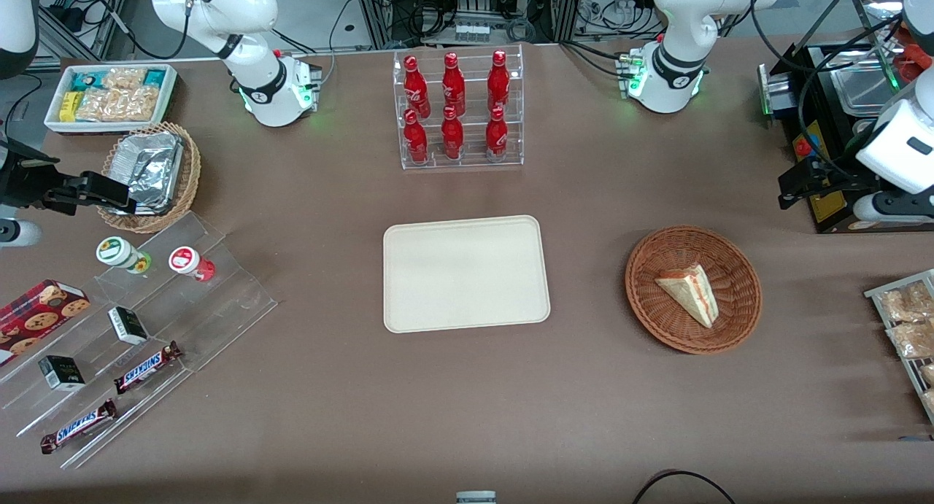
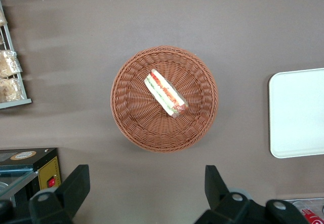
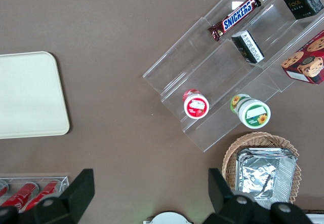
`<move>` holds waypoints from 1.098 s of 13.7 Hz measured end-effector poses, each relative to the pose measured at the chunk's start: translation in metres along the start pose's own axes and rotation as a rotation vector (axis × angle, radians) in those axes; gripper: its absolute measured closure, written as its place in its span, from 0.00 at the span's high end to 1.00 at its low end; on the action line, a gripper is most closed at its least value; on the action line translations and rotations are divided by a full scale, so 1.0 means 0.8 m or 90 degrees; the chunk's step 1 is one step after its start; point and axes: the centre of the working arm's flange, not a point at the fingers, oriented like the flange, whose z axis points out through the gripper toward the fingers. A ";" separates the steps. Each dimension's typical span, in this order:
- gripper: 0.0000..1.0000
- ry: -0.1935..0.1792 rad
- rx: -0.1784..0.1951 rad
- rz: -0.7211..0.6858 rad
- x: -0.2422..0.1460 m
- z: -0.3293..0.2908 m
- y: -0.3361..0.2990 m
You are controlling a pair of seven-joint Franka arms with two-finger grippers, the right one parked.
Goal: Place sandwich from basket to tray
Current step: 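Move the left gripper over the sandwich in the wicker basket and lower it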
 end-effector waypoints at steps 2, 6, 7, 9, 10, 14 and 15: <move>1.00 -0.006 0.000 0.000 -0.001 0.001 0.000; 1.00 -0.022 0.001 -0.011 0.001 0.013 -0.012; 1.00 -0.028 0.001 -0.018 0.002 0.021 -0.020; 1.00 -0.030 0.001 -0.035 0.005 0.043 -0.030; 1.00 -0.024 0.001 -0.050 0.007 0.059 -0.034; 1.00 0.013 0.000 -0.176 0.010 0.150 -0.042; 1.00 0.025 -0.002 -0.217 0.009 0.173 -0.039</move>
